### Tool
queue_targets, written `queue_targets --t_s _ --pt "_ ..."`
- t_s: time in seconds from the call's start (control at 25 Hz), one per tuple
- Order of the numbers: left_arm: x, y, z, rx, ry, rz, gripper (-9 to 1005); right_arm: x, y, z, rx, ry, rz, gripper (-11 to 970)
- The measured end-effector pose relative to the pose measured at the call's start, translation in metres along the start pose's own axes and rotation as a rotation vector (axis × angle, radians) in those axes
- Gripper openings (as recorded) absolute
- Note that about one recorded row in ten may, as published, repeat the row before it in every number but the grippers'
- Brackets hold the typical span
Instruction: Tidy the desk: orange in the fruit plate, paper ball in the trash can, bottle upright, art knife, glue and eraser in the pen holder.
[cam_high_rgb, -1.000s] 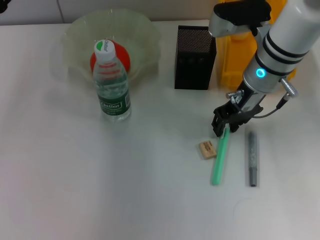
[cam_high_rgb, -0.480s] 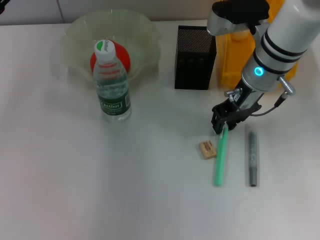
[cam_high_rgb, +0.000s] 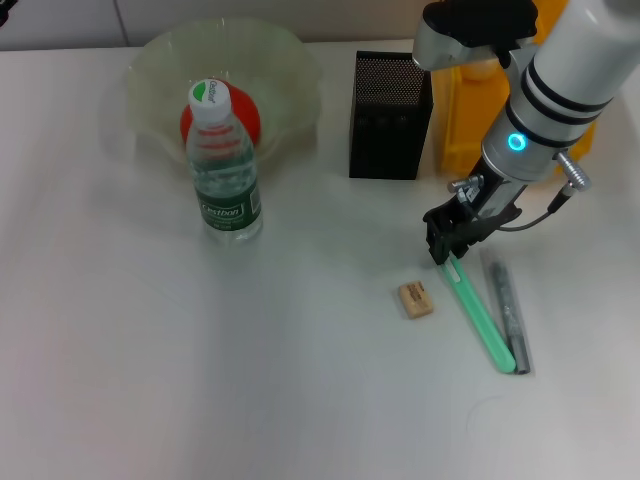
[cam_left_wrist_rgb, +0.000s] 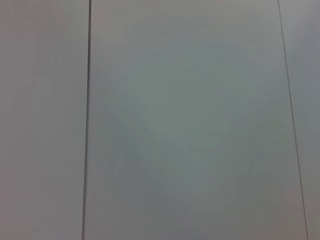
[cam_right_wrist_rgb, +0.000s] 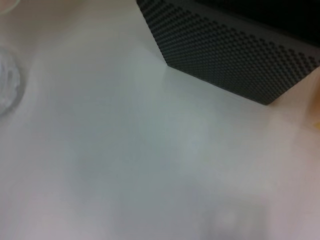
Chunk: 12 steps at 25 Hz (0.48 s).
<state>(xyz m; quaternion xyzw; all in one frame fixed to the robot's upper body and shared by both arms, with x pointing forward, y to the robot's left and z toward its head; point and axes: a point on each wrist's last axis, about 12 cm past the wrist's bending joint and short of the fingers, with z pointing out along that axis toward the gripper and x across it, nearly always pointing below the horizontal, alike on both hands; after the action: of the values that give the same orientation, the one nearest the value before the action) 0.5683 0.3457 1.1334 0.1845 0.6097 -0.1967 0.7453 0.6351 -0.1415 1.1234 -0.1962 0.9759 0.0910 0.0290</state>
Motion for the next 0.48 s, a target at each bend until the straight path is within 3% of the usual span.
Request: queue_targets --t_s 0.28,0.48 --pt "-0.0004 0.0006 0.0009 -0.004 -0.002 0.003 714 0.0011 0.0010 -0.0005 -0.006 0.012 -0.002 201" --pt "-0.0008 0.0006 0.0020 -0.004 -0.003 0.007 715 0.0022 0.0011 -0.0001 -0.009 0.019 -0.001 276"
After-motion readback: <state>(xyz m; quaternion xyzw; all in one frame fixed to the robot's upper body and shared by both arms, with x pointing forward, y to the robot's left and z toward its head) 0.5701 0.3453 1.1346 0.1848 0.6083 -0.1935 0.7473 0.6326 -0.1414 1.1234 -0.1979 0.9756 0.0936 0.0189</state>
